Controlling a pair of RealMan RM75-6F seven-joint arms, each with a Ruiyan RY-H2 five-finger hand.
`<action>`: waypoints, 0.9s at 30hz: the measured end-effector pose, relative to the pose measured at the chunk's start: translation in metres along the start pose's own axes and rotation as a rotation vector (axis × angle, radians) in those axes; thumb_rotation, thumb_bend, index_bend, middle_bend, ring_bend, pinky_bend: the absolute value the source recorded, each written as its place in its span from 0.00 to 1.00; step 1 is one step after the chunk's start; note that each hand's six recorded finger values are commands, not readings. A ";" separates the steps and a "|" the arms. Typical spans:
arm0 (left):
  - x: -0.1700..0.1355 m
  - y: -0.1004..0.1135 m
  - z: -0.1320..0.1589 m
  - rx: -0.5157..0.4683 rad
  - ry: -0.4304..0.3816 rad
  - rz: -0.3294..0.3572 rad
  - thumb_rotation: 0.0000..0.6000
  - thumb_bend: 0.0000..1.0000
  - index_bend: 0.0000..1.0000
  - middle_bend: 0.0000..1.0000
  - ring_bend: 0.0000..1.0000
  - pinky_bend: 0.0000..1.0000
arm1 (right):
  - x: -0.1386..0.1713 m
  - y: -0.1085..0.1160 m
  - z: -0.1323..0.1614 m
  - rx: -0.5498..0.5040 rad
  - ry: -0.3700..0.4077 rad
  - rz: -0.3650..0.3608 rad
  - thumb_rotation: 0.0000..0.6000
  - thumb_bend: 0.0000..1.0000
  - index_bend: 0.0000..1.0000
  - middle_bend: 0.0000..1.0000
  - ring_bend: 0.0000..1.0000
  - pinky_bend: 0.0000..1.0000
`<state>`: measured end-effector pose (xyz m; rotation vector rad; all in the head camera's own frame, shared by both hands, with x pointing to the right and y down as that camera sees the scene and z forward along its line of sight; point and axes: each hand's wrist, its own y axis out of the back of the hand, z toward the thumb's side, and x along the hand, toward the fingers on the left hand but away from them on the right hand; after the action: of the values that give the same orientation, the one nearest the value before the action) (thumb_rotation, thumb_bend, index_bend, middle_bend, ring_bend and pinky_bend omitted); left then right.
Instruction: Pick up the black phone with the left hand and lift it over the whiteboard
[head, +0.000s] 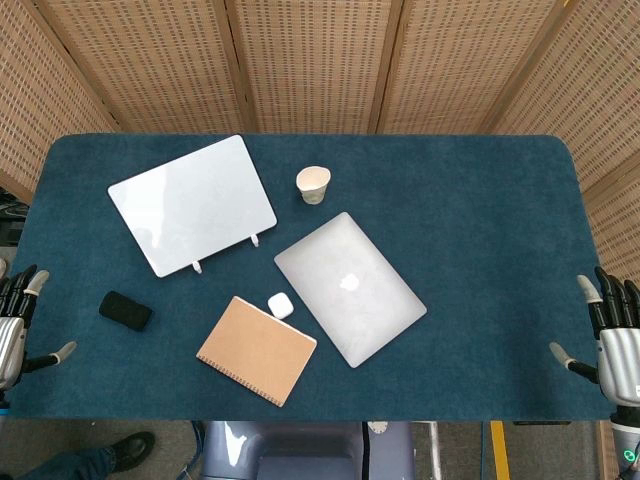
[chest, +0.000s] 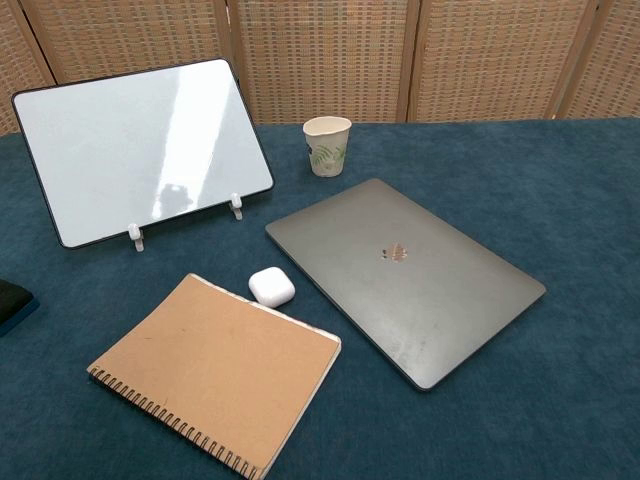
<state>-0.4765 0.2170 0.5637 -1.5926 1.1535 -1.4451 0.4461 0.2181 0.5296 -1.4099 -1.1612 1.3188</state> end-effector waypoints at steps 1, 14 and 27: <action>0.000 0.000 0.000 0.001 -0.002 0.002 1.00 0.00 0.00 0.00 0.00 0.00 | 0.000 -0.001 0.000 -0.001 -0.001 0.006 1.00 0.00 0.00 0.00 0.00 0.00; 0.018 -0.017 0.011 0.076 -0.224 -0.032 1.00 0.00 0.07 0.00 0.00 0.07 | -0.004 -0.011 -0.005 -0.020 -0.018 0.064 1.00 0.00 0.00 0.00 0.00 0.00; 0.060 -0.083 -0.006 0.147 -0.374 -0.274 1.00 0.00 0.22 0.06 0.06 0.15 | -0.007 -0.021 -0.005 -0.015 -0.030 0.106 1.00 0.00 0.00 0.00 0.00 0.00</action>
<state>-0.4700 0.1924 0.6634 -1.8674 0.6211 -1.2869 0.4497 0.2151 0.5520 -1.4852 -1.1310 1.4119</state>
